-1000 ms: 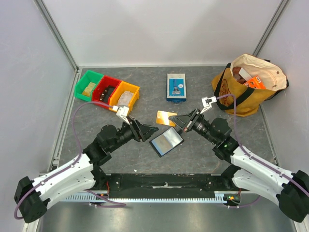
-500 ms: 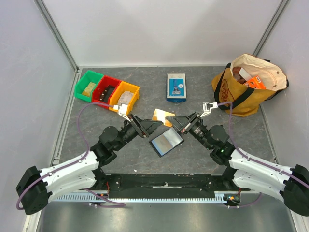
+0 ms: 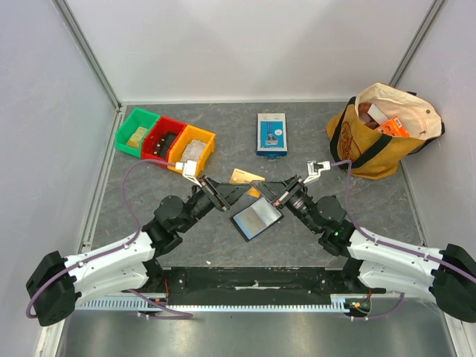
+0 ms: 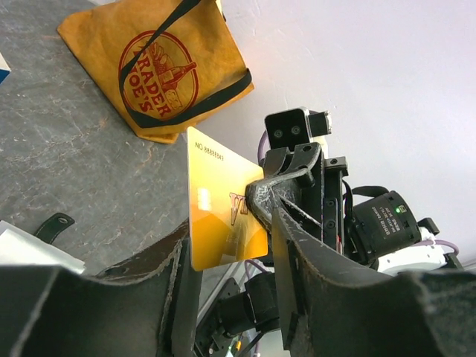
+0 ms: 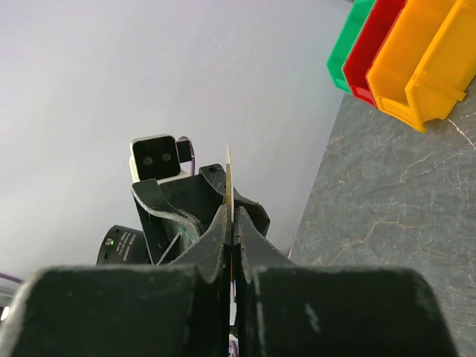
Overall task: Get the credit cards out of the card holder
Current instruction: Place the credit card in the storage box.
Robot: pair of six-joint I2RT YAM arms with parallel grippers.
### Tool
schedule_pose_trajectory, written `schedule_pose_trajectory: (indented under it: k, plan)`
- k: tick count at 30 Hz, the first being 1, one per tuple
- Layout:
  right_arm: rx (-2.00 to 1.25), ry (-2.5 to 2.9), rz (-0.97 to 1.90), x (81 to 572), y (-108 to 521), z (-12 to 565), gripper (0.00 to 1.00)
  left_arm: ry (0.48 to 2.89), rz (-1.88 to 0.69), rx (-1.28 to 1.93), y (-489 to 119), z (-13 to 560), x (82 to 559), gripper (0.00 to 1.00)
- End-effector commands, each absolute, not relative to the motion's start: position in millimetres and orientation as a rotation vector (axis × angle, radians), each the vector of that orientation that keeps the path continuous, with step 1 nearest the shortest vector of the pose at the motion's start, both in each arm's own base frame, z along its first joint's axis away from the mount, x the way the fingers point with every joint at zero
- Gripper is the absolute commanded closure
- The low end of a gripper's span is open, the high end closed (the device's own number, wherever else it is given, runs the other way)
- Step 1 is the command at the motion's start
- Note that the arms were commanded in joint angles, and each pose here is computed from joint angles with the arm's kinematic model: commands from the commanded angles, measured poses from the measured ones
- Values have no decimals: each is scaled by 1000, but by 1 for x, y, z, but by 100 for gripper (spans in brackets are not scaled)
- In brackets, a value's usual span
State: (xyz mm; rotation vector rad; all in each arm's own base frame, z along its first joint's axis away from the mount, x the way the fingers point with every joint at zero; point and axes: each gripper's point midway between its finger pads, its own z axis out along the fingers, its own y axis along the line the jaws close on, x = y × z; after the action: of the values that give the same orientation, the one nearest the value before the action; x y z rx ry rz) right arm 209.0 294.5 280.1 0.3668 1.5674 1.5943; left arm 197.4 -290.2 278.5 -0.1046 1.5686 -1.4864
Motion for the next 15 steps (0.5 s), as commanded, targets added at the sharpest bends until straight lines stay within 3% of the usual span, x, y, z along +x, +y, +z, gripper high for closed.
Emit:
schedule_pose_trajectory:
  k: [1, 8, 11, 13, 15]
  plan:
    - [443, 1501, 1595, 214, 287, 289, 99, 1482, -1538, -161, -285, 299, 196, 54]
    - [467, 1512, 1579, 215, 285, 282, 98, 1477, -1521, -175, -279, 299, 196, 74]
    - [460, 1520, 1583, 214, 287, 280, 96, 1472, -1519, -184, -277, 299, 196, 88]
    - [457, 1525, 1577, 214, 287, 279, 89, 1476, -1500, -196, -274, 297, 198, 98]
    - [450, 1531, 1556, 214, 285, 276, 79, 1496, -1464, -212, -270, 294, 201, 98]
